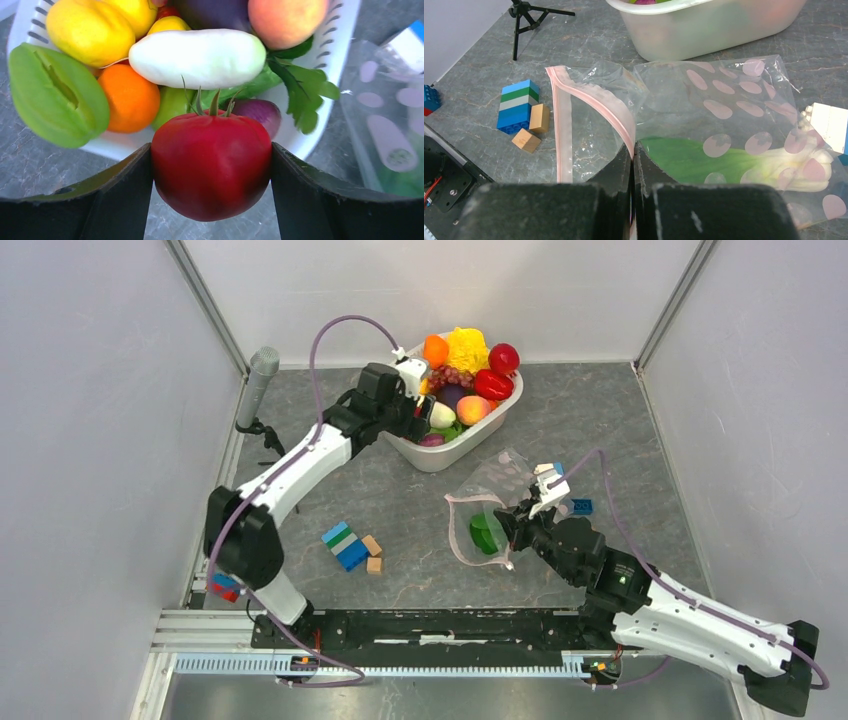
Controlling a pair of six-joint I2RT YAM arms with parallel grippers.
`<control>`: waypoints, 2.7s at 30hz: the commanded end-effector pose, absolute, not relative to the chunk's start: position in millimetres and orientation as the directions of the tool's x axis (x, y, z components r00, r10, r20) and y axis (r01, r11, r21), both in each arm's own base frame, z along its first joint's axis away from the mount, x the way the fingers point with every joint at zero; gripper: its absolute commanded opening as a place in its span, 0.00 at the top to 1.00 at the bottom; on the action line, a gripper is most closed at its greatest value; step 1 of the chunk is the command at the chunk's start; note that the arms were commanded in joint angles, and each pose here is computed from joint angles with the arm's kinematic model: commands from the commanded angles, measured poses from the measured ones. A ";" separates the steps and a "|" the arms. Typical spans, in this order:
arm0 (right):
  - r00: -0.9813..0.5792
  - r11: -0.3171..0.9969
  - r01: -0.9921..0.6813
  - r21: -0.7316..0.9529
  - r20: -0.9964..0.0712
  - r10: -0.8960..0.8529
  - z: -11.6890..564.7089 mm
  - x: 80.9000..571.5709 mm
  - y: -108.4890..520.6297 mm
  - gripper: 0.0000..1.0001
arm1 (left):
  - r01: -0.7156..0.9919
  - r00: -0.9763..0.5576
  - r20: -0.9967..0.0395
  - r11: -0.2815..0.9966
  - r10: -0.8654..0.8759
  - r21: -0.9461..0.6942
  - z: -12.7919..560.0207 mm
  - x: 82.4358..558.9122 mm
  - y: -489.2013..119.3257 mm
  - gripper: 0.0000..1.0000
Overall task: Place the food in the zip-top bag and seal the zipper
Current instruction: Pick up the fake vegetable from the bin, then place the fake vegetable in the zipper food storage bag.
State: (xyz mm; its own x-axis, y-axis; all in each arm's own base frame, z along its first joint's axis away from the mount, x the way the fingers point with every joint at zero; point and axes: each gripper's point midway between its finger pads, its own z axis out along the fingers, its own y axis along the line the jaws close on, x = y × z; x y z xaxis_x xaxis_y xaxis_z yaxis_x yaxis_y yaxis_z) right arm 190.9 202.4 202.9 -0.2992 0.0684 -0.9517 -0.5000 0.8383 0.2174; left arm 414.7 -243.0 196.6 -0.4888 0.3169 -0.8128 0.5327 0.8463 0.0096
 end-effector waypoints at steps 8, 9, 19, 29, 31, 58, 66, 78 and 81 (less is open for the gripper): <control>-0.282 0.822 -0.492 0.285 -0.946 0.159 223.0 195.4 210.3 0.95 | 0.580 -0.399 -0.914 0.792 0.073 -0.190 270.1 361.8 -248.6 0.44; -0.283 0.823 -0.490 0.288 -0.945 0.162 222.9 195.8 210.3 0.95 | 0.619 -0.402 -0.914 0.749 0.044 -0.236 274.8 349.8 -256.4 0.44; -0.304 0.859 -0.409 0.310 -0.933 0.192 216.0 206.2 208.5 0.95 | 0.747 -0.426 -0.895 0.506 -0.132 -0.431 302.2 246.0 -270.2 0.47; -0.271 0.796 -0.516 0.317 -0.942 0.199 258.4 208.0 240.8 0.97 | 0.769 -0.495 -0.853 0.375 -0.164 -0.518 281.7 176.8 -301.9 0.46; -0.276 0.787 -0.527 0.321 -0.940 0.199 261.4 207.0 244.8 0.97 | 0.762 -0.500 -0.847 0.373 -0.179 -0.529 276.8 175.0 -307.6 0.46; -0.274 0.615 -0.642 0.457 -0.887 0.373 309.2 184.7 264.2 0.96 | 0.754 -0.361 -0.920 0.534 -0.152 -0.384 285.3 223.5 -328.2 0.31; -0.278 0.461 -0.693 0.554 -0.796 0.538 328.2 169.9 262.6 0.95 | 0.790 -0.373 -0.924 0.496 -0.077 -0.360 283.6 224.2 -345.9 0.18; -0.219 0.546 -0.621 0.563 -0.793 0.569 325.0 182.3 238.3 0.95 | 0.824 -0.398 -0.916 0.421 -0.047 -0.380 289.2 215.2 -359.6 0.00; -0.211 0.575 -0.577 0.580 -0.786 0.581 319.1 186.9 228.2 0.94 | 0.828 -0.383 -0.921 0.416 -0.067 -0.375 298.9 211.0 -353.5 0.00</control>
